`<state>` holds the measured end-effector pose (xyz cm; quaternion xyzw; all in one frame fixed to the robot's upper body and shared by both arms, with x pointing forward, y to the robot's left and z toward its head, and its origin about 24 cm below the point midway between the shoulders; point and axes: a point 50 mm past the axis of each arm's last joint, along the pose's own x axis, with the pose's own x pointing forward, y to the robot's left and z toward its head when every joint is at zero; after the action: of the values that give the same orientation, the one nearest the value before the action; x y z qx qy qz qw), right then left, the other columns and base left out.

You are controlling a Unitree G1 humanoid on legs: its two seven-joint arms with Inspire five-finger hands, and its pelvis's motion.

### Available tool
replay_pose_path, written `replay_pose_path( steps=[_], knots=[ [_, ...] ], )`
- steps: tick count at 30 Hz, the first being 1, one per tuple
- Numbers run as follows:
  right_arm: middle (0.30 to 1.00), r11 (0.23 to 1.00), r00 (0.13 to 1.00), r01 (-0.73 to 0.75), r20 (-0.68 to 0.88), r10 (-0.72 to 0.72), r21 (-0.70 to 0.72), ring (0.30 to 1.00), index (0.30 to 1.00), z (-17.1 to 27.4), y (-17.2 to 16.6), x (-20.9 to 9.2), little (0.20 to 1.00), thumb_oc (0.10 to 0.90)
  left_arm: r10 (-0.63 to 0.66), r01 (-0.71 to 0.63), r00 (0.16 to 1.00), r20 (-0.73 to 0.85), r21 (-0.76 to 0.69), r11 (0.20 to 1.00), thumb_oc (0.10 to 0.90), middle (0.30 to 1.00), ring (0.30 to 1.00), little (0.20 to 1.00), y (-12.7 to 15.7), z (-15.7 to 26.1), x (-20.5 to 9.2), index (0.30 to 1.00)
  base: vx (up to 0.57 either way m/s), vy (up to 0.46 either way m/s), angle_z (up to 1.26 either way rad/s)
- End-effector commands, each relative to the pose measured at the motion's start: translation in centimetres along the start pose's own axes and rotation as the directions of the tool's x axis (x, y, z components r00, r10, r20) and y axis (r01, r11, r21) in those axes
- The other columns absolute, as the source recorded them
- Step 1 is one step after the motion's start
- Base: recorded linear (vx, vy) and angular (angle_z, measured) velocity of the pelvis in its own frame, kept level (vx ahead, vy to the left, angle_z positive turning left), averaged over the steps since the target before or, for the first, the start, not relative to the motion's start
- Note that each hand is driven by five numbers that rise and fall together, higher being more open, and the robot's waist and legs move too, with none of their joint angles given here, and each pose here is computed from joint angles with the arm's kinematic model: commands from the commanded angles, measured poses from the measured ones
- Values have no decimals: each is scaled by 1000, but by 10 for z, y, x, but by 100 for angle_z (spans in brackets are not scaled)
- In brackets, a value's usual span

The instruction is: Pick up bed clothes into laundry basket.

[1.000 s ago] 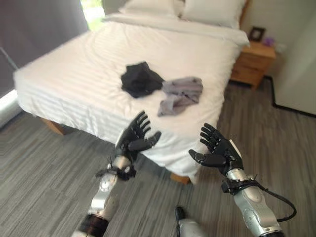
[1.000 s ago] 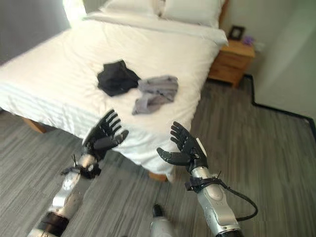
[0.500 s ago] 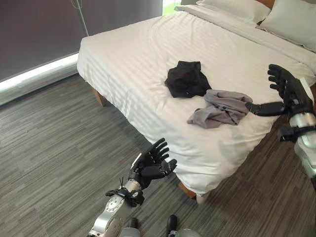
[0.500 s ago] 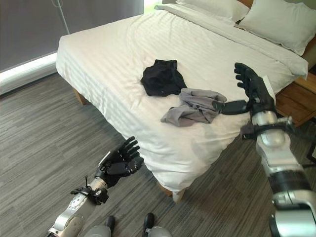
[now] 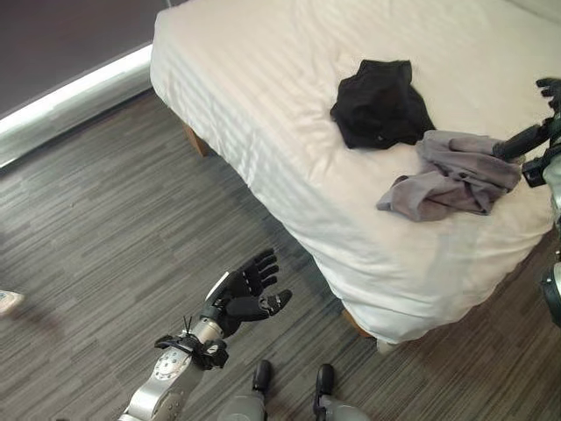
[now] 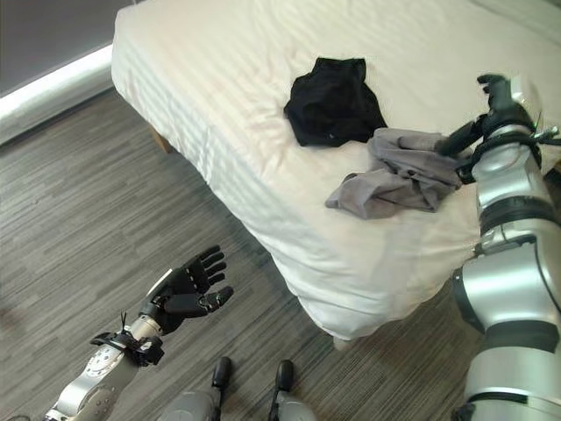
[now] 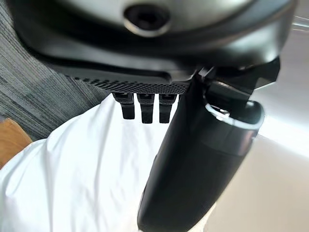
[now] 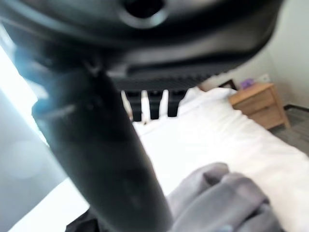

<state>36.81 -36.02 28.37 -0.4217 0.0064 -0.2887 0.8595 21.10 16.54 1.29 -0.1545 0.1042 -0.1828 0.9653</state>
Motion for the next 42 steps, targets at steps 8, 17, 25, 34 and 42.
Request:
replay_pose_path(
  steps=[8, 17, 25, 34, 42],
  knots=[
    [900, 949, 942, 314, 136, -308, -27, 900, 900, 65, -88, 2, 900, 800, -134, 86, 931, 339, 152, 985, 800, 900, 900, 900, -22, 76, -2, 900, -79, -43, 0],
    [900, 954, 955, 289, -47, -293, -86, 900, 900, 7, -90, 0, 900, 800, 96, -128, 934, 344, 72, 989, 800, 900, 900, 900, 5, 63, -14, 900, -75, -40, -3],
    [300, 996, 986, 86, -147, -84, 10, 300, 300, -58, -8, -10, 300, 400, 42, -77, 918, 395, 73, 994, 800, 900, 900, 900, -10, 70, 3, 900, 11, -15, -3],
    [300, 998, 1000, 20, 0, -20, 56, 300, 300, -106, 17, -52, 300, 400, 131, -178, 877, 462, 58, 982, 800, 900, 900, 900, 6, 82, -8, 900, 47, 20, -8],
    [300, 966, 988, 155, -45, -149, 206, 300, 300, -147, -17, -86, 300, 400, 102, -162, 888, 449, 99, 982, 800, 900, 900, 900, 5, 83, 5, 900, 54, -8, 2]
  ],
)
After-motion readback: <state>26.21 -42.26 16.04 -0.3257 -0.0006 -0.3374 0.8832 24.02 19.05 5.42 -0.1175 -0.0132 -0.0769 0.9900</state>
